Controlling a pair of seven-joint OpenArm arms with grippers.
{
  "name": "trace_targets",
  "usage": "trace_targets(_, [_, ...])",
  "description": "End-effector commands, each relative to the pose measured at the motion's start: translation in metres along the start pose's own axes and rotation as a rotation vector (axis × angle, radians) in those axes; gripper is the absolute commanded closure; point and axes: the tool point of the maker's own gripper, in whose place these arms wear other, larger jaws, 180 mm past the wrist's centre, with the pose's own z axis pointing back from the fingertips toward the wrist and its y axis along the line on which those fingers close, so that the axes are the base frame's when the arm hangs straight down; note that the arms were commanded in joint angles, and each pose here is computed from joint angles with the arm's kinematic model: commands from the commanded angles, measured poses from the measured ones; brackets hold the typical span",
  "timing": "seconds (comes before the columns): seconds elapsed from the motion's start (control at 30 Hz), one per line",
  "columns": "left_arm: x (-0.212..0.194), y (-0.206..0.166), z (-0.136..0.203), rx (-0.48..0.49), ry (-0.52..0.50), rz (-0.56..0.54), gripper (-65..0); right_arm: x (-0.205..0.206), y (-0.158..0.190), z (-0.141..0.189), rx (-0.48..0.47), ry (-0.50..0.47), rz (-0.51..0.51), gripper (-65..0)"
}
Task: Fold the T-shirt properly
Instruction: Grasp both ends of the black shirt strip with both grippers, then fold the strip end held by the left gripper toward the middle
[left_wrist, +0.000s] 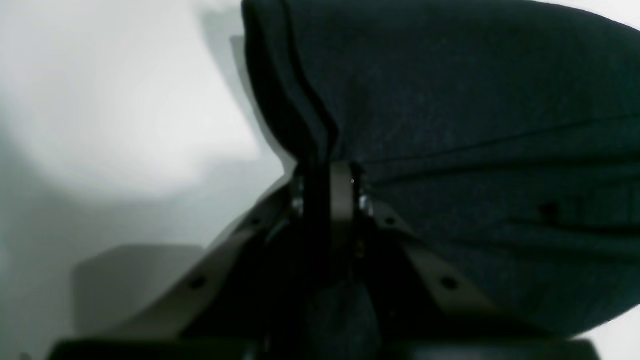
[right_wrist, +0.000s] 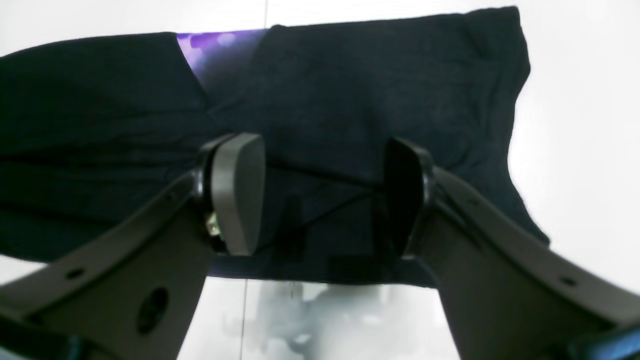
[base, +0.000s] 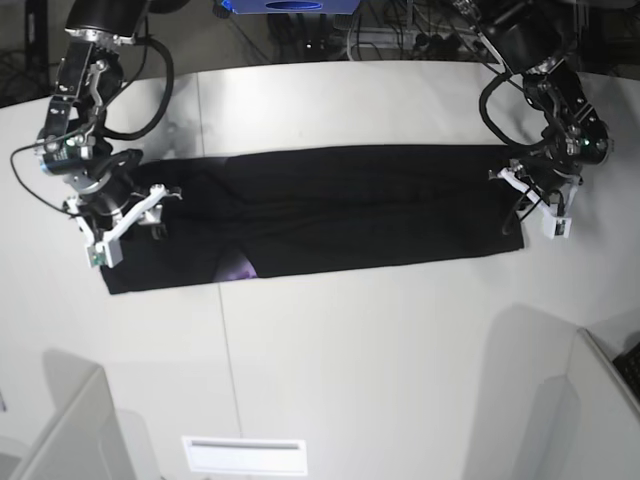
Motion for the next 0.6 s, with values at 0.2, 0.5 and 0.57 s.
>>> trace_targets(0.2, [0.050,0.026,0.031,0.104,-0.115,-0.113,0.0,0.011,-0.002,0.008,-0.007,-0.048,0.016,-36.2])
trace_targets(0.5, [0.065,0.001,0.058,0.125,-0.162,-0.278,0.0,0.015,-0.010,0.010,-0.028,-0.070,-0.022,-36.0])
trace_targets(0.57, [0.062,-0.018,0.054,0.086,-0.151,-0.321,0.0,0.022,-0.023,0.014,-0.065,-0.105,-0.087,-36.2])
